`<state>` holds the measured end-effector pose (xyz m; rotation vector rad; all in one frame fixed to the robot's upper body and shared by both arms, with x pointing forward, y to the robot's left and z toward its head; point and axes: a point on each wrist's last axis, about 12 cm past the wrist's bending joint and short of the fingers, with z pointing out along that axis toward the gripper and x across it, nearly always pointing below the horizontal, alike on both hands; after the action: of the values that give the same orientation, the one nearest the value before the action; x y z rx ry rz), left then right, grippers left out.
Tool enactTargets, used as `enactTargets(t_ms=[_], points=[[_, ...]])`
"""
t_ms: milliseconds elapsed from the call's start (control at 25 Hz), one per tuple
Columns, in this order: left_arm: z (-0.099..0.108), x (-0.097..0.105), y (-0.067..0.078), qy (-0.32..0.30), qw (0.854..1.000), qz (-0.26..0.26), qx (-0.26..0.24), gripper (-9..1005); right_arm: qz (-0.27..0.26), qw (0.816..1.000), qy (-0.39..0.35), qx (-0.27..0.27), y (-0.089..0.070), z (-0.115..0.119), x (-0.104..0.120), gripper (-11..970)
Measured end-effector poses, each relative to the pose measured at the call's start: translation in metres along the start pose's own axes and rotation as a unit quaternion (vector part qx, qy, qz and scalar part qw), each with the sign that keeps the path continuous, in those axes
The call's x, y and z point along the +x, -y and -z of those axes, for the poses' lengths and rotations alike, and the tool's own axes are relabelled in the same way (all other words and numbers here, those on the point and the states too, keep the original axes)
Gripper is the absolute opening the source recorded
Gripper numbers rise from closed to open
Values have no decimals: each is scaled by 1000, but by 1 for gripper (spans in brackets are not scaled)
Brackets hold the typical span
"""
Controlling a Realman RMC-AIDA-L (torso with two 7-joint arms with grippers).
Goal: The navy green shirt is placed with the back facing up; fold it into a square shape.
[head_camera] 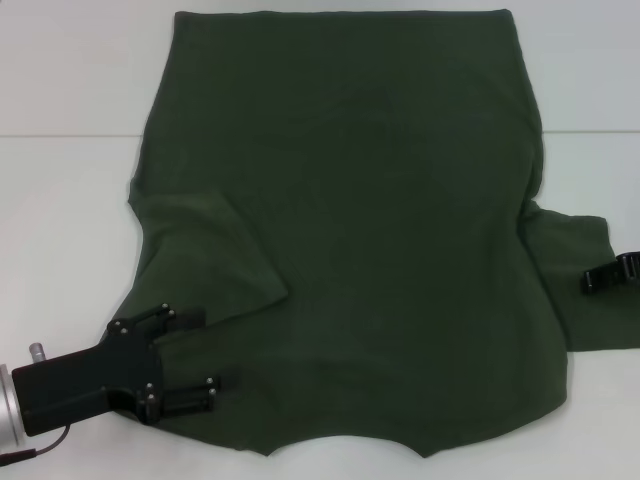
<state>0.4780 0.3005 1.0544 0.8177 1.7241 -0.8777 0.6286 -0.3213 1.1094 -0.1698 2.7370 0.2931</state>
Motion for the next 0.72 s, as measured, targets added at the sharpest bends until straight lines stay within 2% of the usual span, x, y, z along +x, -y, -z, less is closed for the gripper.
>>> enactTargets(t_ms=[400, 520, 720], points=[[-1, 1, 0, 1, 1000, 2, 1, 921, 9, 1000, -2, 4, -1, -1, 0, 876], [-1, 0, 0, 2, 1000, 2, 1, 921, 9, 1000, -2, 4, -1, -1, 0, 660], [-2, -1, 0, 3, 1000, 2, 3, 920, 8, 1000, -2, 5, -1, -1, 0, 450]])
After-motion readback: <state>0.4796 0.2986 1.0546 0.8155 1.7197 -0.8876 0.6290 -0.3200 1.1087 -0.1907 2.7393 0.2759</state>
